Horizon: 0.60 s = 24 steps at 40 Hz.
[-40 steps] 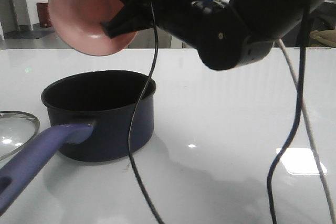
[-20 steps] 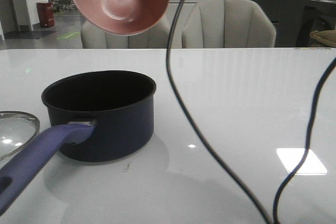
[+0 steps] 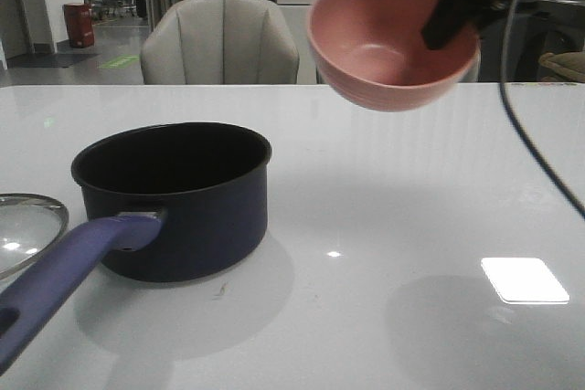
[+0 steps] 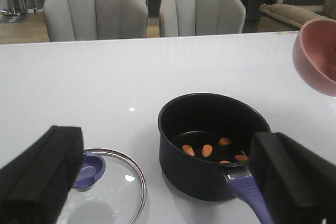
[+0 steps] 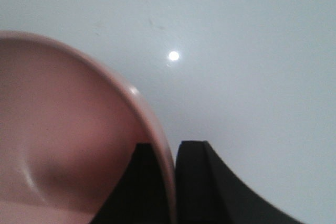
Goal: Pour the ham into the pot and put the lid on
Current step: 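Carry the empty bowl back and lower it onto the table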
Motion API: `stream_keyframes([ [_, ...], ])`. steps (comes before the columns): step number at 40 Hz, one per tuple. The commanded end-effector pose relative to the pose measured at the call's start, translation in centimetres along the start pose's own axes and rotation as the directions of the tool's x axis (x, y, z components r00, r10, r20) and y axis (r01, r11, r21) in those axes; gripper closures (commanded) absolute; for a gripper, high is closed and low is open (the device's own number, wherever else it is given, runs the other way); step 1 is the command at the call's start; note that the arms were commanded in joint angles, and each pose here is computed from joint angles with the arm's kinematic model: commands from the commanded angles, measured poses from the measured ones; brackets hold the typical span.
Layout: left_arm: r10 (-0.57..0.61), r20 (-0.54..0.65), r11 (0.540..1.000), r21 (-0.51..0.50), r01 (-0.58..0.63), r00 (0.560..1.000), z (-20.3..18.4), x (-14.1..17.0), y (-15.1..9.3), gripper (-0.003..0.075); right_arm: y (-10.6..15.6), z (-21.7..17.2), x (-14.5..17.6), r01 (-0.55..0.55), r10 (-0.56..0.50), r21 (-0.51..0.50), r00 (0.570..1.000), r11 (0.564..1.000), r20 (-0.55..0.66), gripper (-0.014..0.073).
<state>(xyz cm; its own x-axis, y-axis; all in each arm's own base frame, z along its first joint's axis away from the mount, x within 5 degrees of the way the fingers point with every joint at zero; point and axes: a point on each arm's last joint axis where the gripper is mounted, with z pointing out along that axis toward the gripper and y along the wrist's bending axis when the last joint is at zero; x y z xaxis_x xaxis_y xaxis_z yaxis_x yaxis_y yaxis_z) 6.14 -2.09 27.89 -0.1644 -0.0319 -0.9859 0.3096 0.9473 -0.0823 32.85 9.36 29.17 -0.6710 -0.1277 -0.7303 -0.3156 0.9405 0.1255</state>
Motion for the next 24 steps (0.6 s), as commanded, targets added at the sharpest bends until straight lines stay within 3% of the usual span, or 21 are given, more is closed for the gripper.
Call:
stream_keyframes([
  [1,-0.010,0.097,1.000,0.017,0.009,0.995,-0.2,-1.5,-0.2,0.0065,-2.3,-1.5,-0.8,-0.064,0.063,0.039,0.998,0.997,0.030,0.0448],
  [9,-0.010,0.097,1.000,0.017,0.009,0.995,-0.2,-1.5,-0.2,0.0065,-5.8,0.5,1.1,-0.144,0.153,0.087,0.982,0.986,-0.113,0.0448],
  [24,-0.010,0.097,1.000,0.017,0.009,0.995,-0.2,-1.5,-0.2,0.0066,-7.0,5.7,4.1,-0.176,0.196,0.096,0.939,0.980,-0.281,0.0445],
])
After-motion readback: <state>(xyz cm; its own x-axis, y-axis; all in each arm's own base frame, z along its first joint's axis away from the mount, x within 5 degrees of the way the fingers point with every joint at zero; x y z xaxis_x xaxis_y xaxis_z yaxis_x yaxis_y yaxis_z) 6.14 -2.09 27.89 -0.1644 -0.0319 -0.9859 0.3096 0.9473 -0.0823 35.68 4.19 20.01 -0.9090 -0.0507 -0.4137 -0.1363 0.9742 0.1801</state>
